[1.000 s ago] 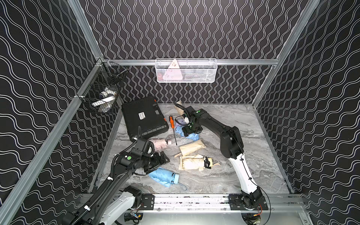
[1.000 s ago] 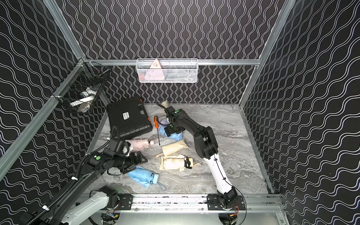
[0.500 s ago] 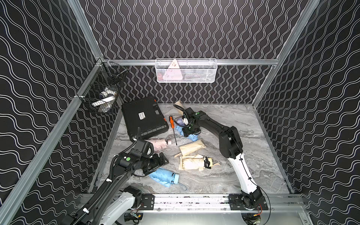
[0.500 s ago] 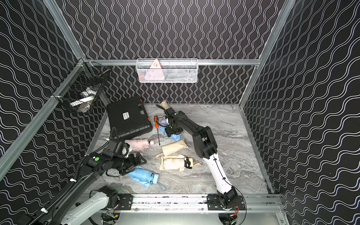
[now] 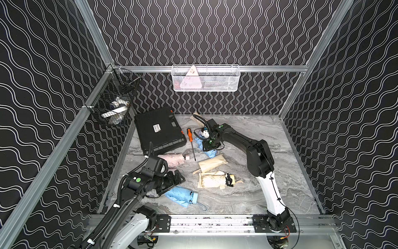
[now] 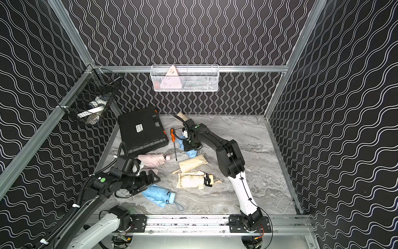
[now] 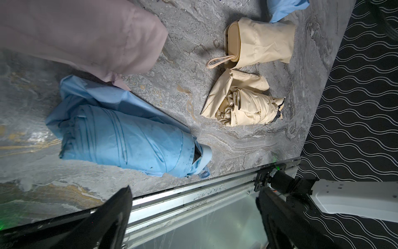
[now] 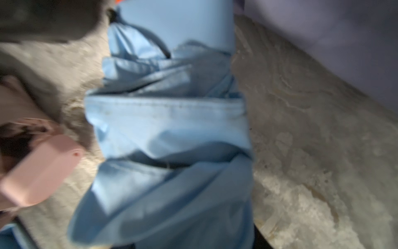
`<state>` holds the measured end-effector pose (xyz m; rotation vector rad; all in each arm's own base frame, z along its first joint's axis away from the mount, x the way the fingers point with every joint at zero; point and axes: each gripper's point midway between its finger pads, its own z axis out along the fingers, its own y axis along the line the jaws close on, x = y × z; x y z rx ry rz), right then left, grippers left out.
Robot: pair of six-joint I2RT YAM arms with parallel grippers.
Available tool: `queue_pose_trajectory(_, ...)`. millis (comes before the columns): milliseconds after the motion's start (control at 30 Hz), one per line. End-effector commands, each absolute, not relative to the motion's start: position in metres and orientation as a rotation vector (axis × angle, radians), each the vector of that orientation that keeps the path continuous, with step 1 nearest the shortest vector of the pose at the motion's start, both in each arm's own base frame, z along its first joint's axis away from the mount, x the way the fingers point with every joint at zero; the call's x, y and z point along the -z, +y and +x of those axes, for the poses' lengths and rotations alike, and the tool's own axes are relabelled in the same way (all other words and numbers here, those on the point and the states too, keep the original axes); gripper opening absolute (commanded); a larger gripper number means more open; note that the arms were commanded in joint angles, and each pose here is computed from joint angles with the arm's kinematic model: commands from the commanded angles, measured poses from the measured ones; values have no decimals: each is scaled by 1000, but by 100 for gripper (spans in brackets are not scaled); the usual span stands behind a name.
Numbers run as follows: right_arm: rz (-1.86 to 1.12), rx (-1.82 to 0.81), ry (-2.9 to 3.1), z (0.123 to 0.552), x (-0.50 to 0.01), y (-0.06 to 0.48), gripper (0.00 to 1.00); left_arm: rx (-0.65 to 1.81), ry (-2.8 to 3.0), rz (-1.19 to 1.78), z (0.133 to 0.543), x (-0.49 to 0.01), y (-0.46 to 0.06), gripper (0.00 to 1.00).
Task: Take umbrellas out of sleeves
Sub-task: Pick up the umbrella from the center of the board.
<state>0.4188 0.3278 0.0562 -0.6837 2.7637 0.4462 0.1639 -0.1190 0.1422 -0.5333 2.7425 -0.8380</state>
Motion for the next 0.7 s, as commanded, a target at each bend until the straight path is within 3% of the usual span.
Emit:
queue_pose_trajectory(0,-533,-654,2671,432,-93,340,40,832,2718,-519,166,-149,-117,96)
queue_pose_trajectory(233,45,-1065,2621,436,-150,320,40,967,2556,-415,189,-181,-133,98)
queue_pose_trajectory(400,497,-1156,2569,399,-182,291,40,1125,2375,-306,219,-217,-154,99)
queue_pose_trajectory(667,645,-1092,2505,334,-224,270,41,1343,2115,-201,254,-260,-185,99)
